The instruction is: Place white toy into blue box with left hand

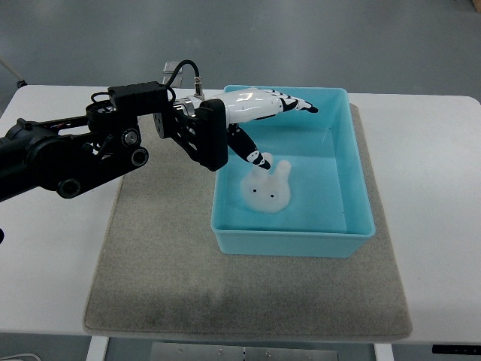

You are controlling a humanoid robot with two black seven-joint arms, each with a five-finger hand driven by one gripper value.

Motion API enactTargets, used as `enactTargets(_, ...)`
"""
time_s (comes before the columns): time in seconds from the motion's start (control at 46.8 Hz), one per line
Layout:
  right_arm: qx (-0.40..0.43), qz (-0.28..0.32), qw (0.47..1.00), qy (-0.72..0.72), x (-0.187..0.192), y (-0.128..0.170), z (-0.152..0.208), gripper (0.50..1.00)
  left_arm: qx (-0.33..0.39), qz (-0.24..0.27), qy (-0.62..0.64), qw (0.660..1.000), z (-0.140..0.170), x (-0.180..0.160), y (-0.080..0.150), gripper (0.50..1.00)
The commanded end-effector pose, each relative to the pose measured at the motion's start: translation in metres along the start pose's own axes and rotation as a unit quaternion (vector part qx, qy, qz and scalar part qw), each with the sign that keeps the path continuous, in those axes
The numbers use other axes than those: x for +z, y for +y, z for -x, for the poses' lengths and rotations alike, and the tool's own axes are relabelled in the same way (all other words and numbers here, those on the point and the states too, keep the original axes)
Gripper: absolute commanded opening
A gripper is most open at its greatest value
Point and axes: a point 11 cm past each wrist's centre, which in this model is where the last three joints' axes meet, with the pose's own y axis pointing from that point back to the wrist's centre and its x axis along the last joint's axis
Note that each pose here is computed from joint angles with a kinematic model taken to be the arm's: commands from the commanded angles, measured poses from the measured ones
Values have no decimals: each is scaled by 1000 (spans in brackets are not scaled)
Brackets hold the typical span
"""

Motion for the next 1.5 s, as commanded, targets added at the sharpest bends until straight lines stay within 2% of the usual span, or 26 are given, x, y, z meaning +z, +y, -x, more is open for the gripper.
enactTargets(0.0, 0, 0, 1000, 0, 0, 0, 0, 936, 23, -6, 56, 998, -11, -6, 6, 994)
enactTargets(0.214, 0, 0, 1000, 0, 0, 0, 0, 936, 70, -30, 140, 987, -31, -27, 29, 996)
enactTargets(0.492, 0, 0, 1000, 0, 0, 0, 0, 936, 127, -43, 318, 938, -50, -56, 56, 996)
enactTargets(0.62, 0, 0, 1000, 0, 0, 0, 0, 936, 149, -37, 397, 905, -57, -70, 69, 996)
enactTargets(0.706, 0, 0, 1000, 0, 0, 0, 0, 936, 152, -15, 458, 876, -62, -78, 77, 996)
enactTargets(0.877, 0, 0, 1000, 0, 0, 0, 0, 936, 146, 36, 561, 814, -68, -101, 107, 996)
enactTargets(1.048, 0, 0, 1000, 0, 0, 0, 0, 936, 182, 23, 589, 787, -61, -126, 127, 996)
enactTargets(1.475, 0, 0, 1000, 0, 0, 0, 0, 936, 214, 14, 644, 735, -23, -146, 144, 996)
